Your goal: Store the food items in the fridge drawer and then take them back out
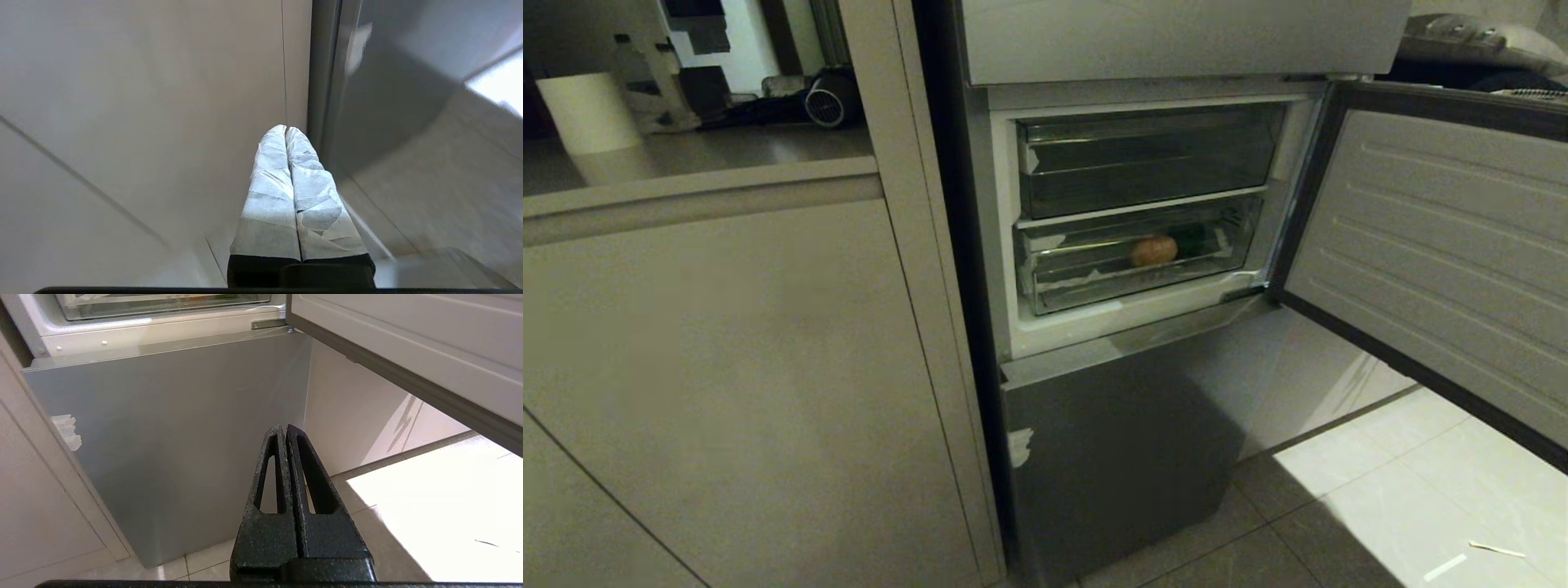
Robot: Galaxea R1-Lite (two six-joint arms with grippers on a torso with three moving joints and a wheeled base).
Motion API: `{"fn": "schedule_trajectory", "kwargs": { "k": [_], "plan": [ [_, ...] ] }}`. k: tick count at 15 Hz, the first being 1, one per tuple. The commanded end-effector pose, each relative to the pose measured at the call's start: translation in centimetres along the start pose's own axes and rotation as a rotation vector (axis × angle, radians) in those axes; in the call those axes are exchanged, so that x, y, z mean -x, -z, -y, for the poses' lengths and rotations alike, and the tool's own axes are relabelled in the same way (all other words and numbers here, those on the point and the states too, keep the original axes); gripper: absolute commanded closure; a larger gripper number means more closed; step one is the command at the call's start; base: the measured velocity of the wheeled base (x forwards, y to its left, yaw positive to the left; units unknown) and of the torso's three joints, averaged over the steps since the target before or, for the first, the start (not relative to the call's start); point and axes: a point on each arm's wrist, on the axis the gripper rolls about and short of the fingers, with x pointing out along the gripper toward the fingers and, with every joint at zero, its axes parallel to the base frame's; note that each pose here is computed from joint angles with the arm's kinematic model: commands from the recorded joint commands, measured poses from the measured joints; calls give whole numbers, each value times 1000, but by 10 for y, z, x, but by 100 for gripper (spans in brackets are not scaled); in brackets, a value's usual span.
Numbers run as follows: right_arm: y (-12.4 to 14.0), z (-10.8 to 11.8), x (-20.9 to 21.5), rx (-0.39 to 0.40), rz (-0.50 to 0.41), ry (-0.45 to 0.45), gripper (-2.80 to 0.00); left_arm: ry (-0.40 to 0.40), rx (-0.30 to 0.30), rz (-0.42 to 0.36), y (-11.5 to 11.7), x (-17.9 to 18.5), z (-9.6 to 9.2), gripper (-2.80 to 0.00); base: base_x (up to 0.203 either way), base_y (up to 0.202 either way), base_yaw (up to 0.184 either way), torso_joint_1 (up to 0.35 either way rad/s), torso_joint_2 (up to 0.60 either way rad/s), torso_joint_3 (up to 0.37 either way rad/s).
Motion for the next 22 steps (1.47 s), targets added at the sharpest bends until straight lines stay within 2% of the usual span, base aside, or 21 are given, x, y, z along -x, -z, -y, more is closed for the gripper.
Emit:
{"fn": "schedule_trajectory", "kwargs": {
  "k": [1,3,4,22],
  "plan": [
    [9,0,-2,0,-30,0,0,-33,-10,135,5,10,1,0,0,0,0,0,0,0],
    [9,0,-2,0,-30,0,0,-55,107,131,5,9,1,0,0,0,0,0,0,0],
    [9,0,-2,0,-29,0,0,-62,138,133,4,9,0,0,0,0,0,0,0,0],
    [9,0,-2,0,-31,0,0,-62,137,133,4,9,0,0,0,0,0,0,0,0]
  ]
}}
